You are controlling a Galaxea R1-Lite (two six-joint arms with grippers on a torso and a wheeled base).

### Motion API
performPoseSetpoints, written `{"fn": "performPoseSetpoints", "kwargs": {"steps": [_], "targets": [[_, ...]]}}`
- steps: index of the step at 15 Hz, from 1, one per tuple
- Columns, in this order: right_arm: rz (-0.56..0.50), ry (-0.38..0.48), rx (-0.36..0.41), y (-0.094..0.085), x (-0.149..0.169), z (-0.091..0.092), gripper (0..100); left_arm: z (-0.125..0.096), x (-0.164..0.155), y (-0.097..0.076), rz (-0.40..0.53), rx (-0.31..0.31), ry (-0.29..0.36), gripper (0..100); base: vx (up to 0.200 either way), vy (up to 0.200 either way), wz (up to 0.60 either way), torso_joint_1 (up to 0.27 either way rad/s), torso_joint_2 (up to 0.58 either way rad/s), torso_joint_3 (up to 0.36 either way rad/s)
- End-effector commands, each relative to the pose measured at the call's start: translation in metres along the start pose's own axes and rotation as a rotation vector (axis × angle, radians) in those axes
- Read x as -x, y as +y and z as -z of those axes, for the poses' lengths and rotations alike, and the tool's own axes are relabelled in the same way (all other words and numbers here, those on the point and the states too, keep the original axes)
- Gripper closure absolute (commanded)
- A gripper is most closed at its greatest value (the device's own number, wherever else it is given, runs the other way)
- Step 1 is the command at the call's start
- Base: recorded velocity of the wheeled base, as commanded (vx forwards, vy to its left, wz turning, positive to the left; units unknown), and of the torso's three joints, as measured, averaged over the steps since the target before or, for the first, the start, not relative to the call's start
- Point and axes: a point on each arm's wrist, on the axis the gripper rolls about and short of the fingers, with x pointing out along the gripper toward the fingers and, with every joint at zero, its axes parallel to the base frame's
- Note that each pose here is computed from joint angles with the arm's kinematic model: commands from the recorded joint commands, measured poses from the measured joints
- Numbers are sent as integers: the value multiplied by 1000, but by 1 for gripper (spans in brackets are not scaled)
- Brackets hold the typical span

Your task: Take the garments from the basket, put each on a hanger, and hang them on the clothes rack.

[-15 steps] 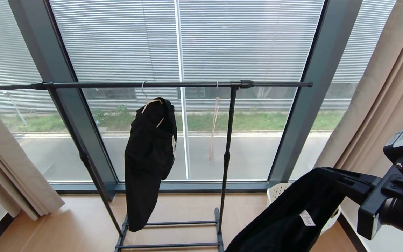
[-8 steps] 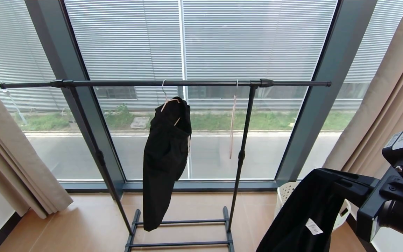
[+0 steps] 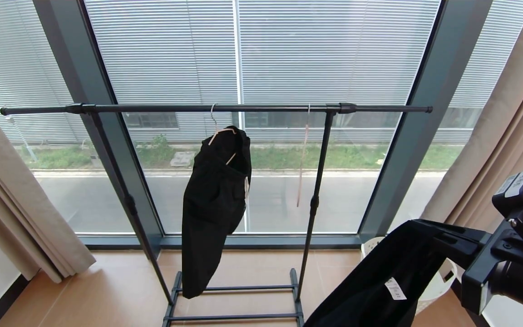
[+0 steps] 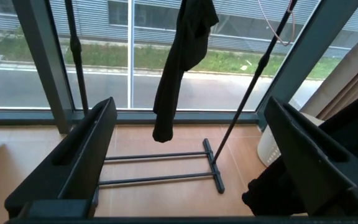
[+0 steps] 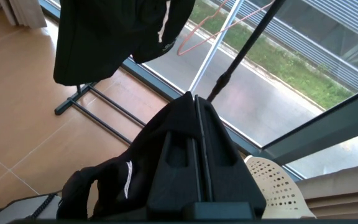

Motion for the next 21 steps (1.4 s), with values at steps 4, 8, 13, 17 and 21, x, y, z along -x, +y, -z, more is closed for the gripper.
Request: {"fn": "performPoseSetpoints", "kwargs": {"steps": [4, 8, 13, 17, 21], "targets": [[11, 24, 4, 3, -21, -8, 100, -42, -69, 1, 12, 61, 494, 0, 0, 0, 0, 0, 0, 0], [111, 40, -17, 5, -75, -41, 100, -83, -140, -30, 151, 186, 674, 0, 0, 0, 0, 0, 0, 0], [142, 38, -24, 8, -110, -57, 100, -77, -196, -74, 219, 228, 848, 0, 0, 0, 0, 0, 0, 0], [141, 28, -37, 11, -128, -64, 100, -73, -218, -97, 255, 213, 892, 0, 0, 0, 0, 0, 0, 0], [136, -8, -76, 18, -146, -79, 100, -70, -245, -130, 316, 176, 913, 0, 0, 0, 0, 0, 0, 0]]}}
